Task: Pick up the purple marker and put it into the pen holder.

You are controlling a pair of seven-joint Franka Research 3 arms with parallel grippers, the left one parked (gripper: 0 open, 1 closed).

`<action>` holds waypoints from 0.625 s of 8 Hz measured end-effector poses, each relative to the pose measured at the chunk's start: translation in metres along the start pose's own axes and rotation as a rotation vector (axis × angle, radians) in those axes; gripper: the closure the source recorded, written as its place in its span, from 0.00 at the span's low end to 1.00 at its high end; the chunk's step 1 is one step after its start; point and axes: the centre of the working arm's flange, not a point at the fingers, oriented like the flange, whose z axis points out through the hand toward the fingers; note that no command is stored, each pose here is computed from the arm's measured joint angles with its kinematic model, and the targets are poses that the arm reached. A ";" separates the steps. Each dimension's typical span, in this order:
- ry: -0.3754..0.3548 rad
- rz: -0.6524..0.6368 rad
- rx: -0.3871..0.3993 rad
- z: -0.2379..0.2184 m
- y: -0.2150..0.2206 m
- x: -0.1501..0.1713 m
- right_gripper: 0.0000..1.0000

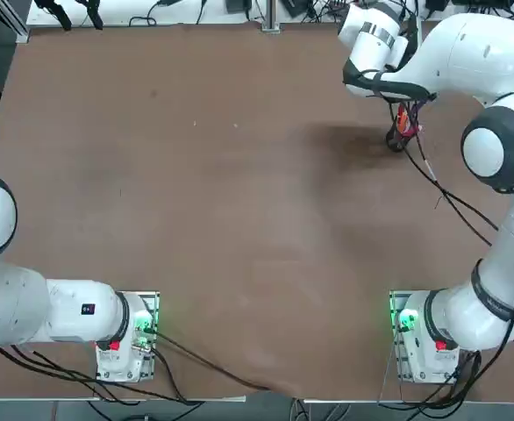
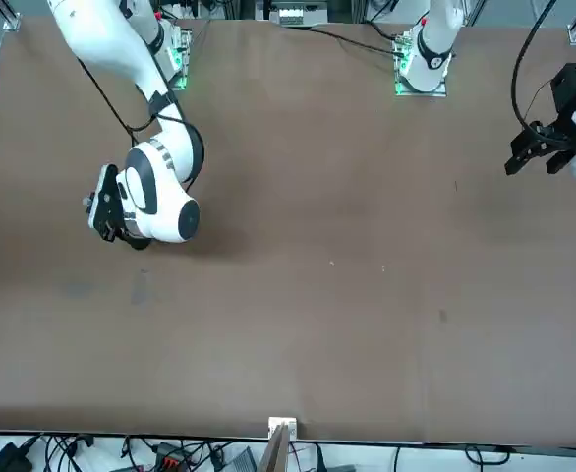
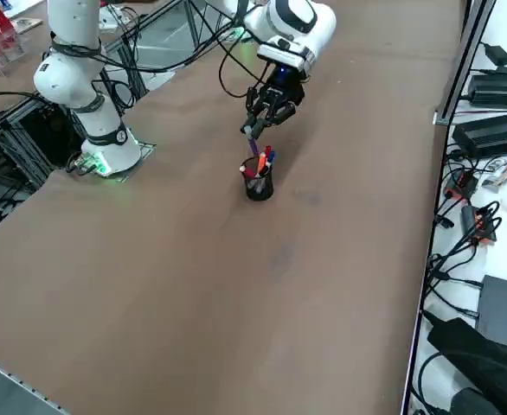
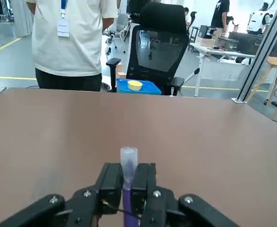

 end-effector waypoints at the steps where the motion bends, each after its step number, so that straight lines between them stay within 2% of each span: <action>1: 0.003 0.000 0.002 -0.002 0.002 -0.001 0.85; 2: 0.005 0.004 0.002 -0.002 0.002 -0.002 0.84; 3: 0.019 0.012 -0.011 0.000 0.003 -0.003 0.70; 5: 0.058 0.009 -0.040 0.006 0.007 -0.014 0.34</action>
